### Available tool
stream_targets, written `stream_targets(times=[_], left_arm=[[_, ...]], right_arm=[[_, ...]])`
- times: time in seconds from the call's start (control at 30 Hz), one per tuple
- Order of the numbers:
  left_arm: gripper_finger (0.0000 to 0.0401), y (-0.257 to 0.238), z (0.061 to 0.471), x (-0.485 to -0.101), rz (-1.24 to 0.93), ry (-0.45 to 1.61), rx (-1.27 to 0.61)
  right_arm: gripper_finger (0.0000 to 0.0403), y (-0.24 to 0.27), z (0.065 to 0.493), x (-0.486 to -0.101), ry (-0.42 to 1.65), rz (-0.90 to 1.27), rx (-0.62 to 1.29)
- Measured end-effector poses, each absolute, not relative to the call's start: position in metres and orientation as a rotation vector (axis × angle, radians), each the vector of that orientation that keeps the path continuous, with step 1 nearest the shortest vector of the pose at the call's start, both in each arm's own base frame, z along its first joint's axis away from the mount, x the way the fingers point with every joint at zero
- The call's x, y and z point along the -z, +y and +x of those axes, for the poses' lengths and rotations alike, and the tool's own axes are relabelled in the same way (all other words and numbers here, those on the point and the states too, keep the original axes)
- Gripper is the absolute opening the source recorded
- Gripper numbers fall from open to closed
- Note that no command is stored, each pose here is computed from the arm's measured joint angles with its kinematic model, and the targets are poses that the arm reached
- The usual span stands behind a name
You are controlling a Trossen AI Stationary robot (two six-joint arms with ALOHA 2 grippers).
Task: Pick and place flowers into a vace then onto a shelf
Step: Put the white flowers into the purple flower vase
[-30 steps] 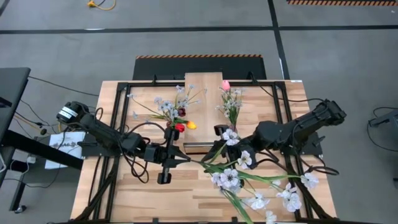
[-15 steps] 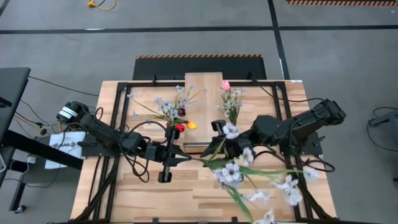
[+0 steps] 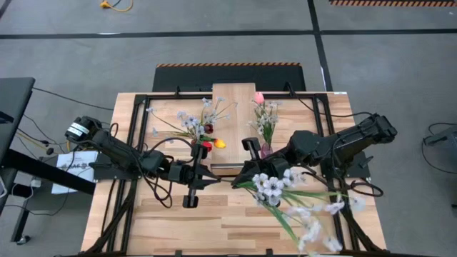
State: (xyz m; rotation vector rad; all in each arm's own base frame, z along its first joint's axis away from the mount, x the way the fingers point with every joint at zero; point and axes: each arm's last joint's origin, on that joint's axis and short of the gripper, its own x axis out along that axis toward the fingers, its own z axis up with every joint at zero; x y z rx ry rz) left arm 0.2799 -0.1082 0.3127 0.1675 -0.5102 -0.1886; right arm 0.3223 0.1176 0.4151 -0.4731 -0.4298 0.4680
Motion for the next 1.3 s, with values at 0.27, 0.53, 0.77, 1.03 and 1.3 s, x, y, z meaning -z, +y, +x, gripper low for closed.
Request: stream_targets(times=[0.27, 0.53, 0.77, 1.03, 1.3], left_arm=[[0.0014, -0.108, 0.280, -0.313, 0.168, -0.515, 0.186], [0.0130, -0.110, 0.286, -0.324, 0.173, -0.484, 0.186], [0.0204, -0.126, 0.290, -0.348, 0.225, -0.340, 0.231], [0.0217, -0.133, 0.267, -0.391, 0.269, -0.113, -0.002], [0.0217, -0.118, 0.227, -0.402, 0.234, -0.320, -0.021]], right_arm=[[0.0003, 0.119, 0.322, -0.415, -0.426, -0.474, -0.480], [0.0001, 0.123, 0.321, -0.413, -0.407, -0.474, -0.498], [0.0001, 0.120, 0.320, -0.415, -0.305, -0.492, -0.430], [0.0000, 0.122, 0.293, -0.452, -0.062, -0.475, -0.317], [0.0000, 0.096, 0.218, -0.498, -0.057, -0.306, -0.012]])
